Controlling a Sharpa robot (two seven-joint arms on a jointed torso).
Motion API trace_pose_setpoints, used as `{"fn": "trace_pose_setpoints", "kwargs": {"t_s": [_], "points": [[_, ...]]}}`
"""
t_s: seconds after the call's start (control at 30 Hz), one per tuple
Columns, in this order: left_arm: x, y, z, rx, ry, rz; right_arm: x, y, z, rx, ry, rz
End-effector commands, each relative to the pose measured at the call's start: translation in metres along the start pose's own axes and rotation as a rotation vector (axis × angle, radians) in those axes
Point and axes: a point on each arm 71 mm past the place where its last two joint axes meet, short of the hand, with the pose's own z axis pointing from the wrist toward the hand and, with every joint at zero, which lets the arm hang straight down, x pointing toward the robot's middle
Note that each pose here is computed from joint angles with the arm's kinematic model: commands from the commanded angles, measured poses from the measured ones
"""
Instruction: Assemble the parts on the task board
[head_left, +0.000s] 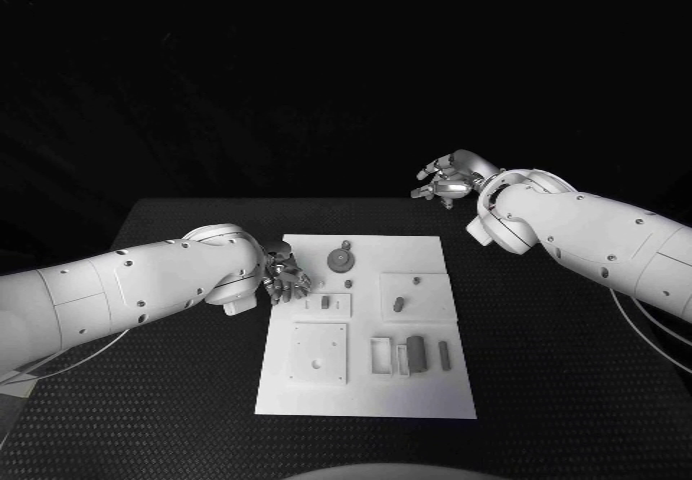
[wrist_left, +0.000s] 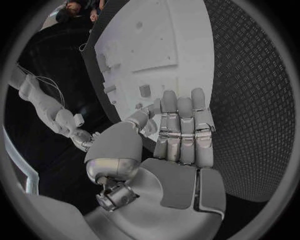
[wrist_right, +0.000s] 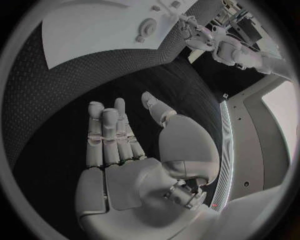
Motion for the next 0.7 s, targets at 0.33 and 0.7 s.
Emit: {"fn": "trace_pose_setpoints", "kwargs": {"t_s": [0.33,0.7], "points": [[0.0105,-0.003,0.0008,0.001,-0.014,0.076,0.002,0.0,0.0,-0.005,0.017,-0.008],[0.0139,-0.0029,0.0013,-0.003,-0.004,0.079,0.002,0.0,-0.001,-0.005,0.019,-0.008]]}}
